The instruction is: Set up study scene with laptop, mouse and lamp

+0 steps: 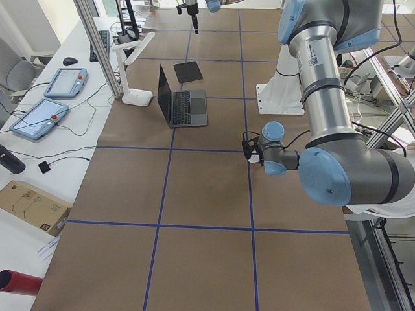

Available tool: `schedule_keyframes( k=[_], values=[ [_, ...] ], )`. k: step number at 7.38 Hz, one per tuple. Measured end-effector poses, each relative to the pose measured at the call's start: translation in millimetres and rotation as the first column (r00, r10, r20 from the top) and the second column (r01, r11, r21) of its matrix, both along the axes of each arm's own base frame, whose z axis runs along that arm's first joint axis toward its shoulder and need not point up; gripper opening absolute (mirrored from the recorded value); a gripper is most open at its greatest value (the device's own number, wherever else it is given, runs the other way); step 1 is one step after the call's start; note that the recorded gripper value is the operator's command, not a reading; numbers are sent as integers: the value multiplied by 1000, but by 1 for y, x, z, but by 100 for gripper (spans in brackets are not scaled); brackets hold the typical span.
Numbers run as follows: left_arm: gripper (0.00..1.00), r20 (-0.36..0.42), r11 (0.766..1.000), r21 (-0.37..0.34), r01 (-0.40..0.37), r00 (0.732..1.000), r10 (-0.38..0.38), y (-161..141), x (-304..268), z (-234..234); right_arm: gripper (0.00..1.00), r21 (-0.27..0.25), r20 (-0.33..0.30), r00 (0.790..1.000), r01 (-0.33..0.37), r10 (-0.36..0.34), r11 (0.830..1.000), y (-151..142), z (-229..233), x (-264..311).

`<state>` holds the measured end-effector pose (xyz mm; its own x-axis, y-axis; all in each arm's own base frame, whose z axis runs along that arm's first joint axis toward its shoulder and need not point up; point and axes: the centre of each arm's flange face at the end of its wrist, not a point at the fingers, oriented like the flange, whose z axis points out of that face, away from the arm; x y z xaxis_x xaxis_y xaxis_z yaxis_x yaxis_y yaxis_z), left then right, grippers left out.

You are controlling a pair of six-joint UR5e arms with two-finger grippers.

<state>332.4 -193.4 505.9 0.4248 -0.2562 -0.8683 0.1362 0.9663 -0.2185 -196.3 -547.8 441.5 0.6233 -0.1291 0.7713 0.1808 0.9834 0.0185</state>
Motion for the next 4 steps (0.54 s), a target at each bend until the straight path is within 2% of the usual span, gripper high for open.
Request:
schedule_keyframes(
  k=[2,4],
  values=[
    [58,-3,1000,-12,26,1000,-26,-35,42,-52,99,2,1,1000,0,0,1000,-1,0,0],
    [58,-8,999,-11,41,999,-41,-57,77,-101,99,2,0,1000,0,0,1000,-1,1,0]
  ],
)
